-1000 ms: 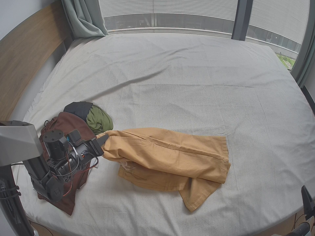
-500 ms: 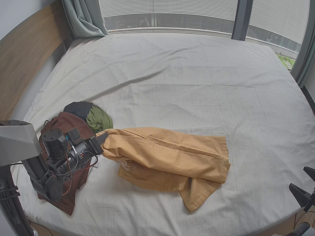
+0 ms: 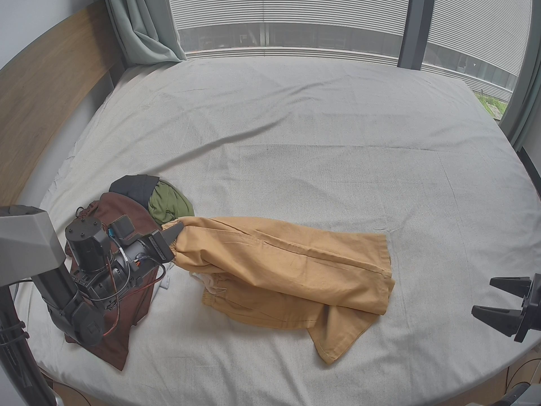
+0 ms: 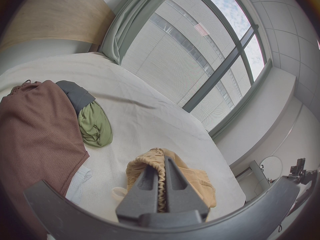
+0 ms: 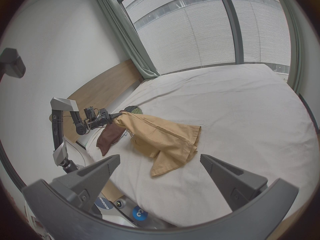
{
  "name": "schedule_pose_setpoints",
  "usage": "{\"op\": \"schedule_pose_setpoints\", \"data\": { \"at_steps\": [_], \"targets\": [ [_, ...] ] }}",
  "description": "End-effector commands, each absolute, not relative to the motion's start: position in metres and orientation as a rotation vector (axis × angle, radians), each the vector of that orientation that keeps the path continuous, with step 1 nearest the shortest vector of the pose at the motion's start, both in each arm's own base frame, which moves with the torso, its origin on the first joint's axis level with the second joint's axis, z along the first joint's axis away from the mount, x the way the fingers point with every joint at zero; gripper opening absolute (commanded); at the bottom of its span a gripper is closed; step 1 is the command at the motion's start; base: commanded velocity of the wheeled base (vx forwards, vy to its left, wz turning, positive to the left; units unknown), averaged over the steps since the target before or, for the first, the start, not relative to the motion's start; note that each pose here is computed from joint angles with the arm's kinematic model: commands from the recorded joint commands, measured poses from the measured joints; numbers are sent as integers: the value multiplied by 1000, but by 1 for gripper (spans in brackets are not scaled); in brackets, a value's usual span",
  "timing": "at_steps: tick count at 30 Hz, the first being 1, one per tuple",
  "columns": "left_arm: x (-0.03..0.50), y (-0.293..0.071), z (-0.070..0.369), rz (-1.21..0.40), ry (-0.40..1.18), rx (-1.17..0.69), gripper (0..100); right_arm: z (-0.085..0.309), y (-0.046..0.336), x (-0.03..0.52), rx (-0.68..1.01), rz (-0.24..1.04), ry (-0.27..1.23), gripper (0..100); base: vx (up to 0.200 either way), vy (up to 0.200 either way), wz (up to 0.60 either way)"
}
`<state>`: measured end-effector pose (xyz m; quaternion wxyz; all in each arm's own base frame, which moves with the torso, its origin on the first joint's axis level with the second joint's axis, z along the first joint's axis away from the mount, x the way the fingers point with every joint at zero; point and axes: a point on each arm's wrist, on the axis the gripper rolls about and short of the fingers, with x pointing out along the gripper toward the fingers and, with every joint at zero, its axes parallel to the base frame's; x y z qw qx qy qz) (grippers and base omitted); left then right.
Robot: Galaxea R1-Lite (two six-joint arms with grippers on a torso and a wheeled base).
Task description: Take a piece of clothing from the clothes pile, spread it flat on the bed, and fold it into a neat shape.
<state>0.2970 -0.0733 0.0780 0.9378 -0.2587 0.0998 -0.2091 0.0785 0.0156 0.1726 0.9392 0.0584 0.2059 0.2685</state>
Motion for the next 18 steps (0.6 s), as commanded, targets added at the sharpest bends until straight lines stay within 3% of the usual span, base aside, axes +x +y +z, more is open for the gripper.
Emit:
{"op": "schedule_pose_setpoints", "data": {
  "at_steps": [1, 6, 18],
  "targets": [
    [293, -72, 82, -429, 195, -529, 0, 176, 18, 99, 139, 575, 479, 100, 0, 0, 0],
    [291, -73, 81, -432, 202, -529, 0, 183, 21, 120, 163, 653, 467, 100, 0, 0, 0],
    [291, -79, 80, -451, 208, -524, 0, 179, 27, 149, 276, 667, 482, 100, 0, 0, 0]
  ]
}}
